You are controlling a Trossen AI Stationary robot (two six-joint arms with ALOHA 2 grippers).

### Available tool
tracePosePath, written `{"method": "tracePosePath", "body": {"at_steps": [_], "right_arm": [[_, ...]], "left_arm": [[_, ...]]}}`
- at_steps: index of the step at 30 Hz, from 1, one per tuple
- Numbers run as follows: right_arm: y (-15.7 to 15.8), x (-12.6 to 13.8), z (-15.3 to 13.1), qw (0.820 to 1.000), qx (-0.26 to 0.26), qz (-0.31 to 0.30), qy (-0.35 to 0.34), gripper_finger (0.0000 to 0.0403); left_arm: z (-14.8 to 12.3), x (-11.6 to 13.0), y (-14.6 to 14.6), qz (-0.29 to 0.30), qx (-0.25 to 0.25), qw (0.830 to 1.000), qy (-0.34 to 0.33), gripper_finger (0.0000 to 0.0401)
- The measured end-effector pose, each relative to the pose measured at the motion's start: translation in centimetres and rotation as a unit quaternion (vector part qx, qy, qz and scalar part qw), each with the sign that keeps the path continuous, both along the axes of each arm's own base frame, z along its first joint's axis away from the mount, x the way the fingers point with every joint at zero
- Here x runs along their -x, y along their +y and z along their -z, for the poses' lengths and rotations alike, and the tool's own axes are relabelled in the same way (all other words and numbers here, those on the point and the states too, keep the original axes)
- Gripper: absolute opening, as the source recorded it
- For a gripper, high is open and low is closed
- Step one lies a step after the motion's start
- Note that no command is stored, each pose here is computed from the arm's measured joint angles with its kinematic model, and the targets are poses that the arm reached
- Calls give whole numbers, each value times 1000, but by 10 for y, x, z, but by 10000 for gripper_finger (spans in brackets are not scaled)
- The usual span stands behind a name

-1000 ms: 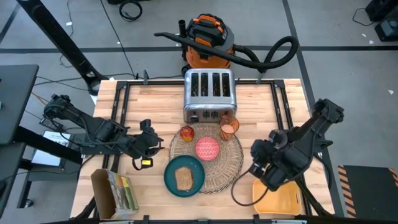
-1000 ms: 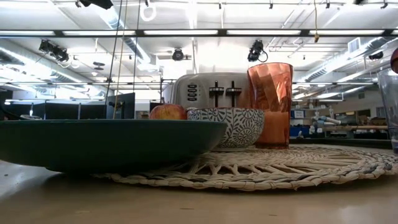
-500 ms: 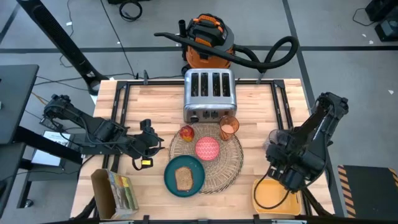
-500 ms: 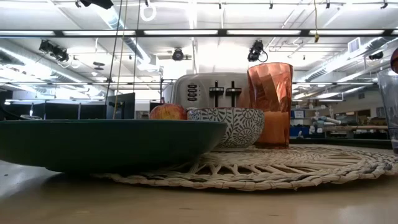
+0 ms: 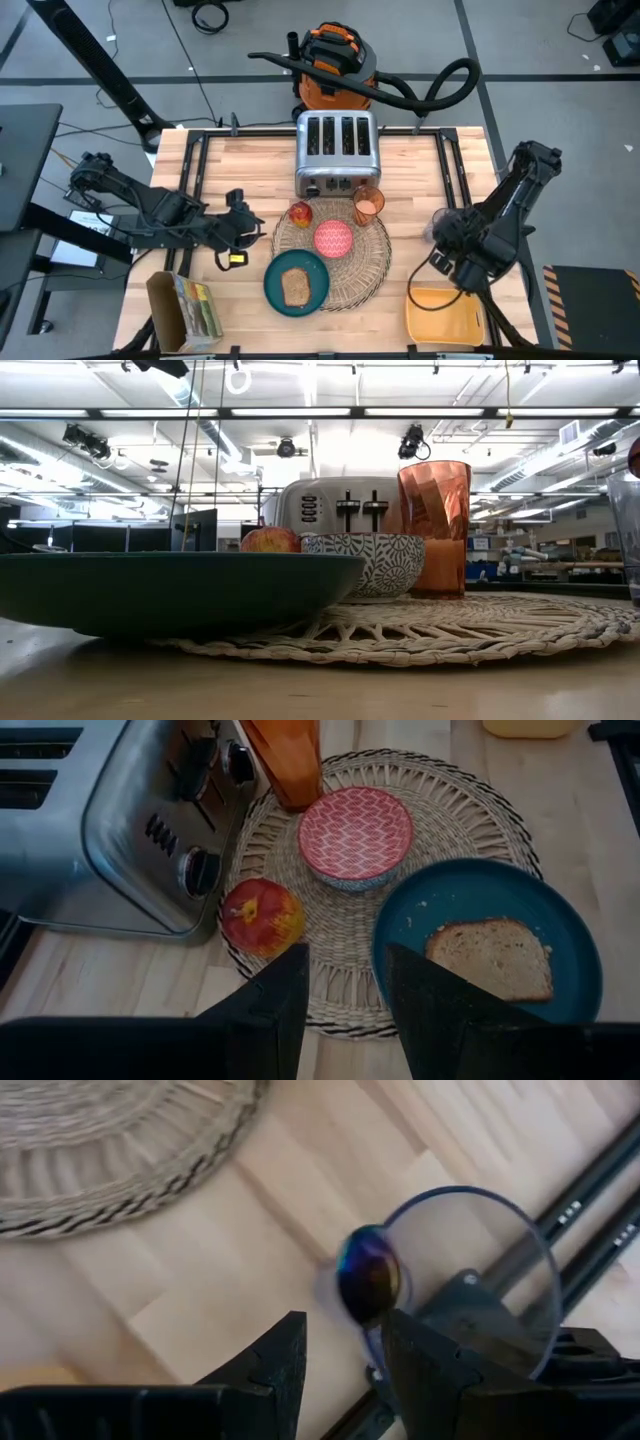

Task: Arrange a breakfast setting
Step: Put the blue spoon on the brown placemat to the right of the red patterned bowl

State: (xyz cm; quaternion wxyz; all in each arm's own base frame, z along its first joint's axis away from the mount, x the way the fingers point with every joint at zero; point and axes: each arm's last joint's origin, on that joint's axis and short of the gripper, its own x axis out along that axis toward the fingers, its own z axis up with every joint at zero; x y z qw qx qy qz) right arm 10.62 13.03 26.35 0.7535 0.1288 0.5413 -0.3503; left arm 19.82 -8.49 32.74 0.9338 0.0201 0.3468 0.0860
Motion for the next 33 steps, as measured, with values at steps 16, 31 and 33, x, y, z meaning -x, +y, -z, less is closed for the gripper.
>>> {"method": "tracePosePath", "body": {"at_steps": [16, 31, 33], "right_arm": [[-17, -4, 2, 1000, 5, 14, 4, 129], [-36, -3, -10, 999, 15, 5, -49, 92], [-37, -4, -9, 998, 23, 4, -52, 90]], "left_arm": [[0, 0, 1, -2, 1, 1000, 0, 139], [-1, -1, 0, -2, 3, 1000, -6, 139], [-1, -1, 0, -2, 3, 1000, -6, 139]]}}
